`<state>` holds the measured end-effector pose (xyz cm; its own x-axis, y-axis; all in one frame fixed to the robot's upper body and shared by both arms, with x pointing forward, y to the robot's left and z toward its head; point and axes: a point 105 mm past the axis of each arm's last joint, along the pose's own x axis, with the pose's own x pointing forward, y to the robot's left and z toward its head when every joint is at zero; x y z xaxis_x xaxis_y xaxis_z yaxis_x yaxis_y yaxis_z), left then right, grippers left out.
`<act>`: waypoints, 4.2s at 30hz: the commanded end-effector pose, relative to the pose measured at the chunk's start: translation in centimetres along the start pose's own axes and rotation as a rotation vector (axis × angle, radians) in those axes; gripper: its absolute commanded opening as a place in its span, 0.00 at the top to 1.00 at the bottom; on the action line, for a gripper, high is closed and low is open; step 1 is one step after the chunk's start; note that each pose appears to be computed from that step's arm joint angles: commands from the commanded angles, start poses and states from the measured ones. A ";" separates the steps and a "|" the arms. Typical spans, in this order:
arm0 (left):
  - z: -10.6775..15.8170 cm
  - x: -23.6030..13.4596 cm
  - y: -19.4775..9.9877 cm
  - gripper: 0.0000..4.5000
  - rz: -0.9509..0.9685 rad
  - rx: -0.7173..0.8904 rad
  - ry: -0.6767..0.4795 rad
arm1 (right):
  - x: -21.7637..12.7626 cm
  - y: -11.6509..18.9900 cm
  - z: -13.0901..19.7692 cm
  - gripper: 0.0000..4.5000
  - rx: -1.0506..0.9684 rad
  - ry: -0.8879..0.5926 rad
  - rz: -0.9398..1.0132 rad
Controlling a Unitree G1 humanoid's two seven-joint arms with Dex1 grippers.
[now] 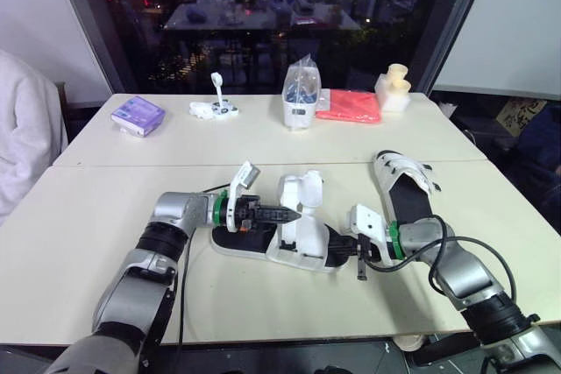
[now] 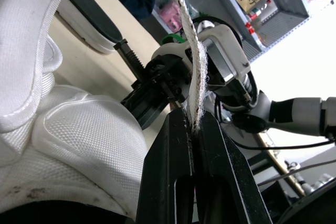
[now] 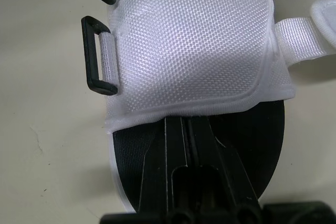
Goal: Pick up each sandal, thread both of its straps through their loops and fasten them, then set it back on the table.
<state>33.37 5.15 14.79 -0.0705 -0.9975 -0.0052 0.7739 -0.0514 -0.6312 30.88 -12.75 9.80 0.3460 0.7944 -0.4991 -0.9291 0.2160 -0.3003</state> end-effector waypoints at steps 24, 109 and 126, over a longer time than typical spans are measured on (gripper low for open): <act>-2.3 0.7 -0.9 0.99 -0.046 0.234 0.172 | 0.3 1.0 -1.7 1.00 0.022 0.069 0.037; -14.7 -0.7 -3.4 0.99 0.110 0.023 0.222 | 1.2 2.5 -1.4 1.00 0.040 0.054 0.083; -13.9 0.4 -4.6 0.99 0.249 -0.173 -0.072 | 2.6 3.4 -0.2 1.00 0.117 0.031 0.047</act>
<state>22.04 6.17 8.48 0.1594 -0.9845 -0.0733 0.6720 0.1626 -0.7225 29.82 -11.00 9.03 0.3684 0.7832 -0.5009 -0.9285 0.2830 -0.2403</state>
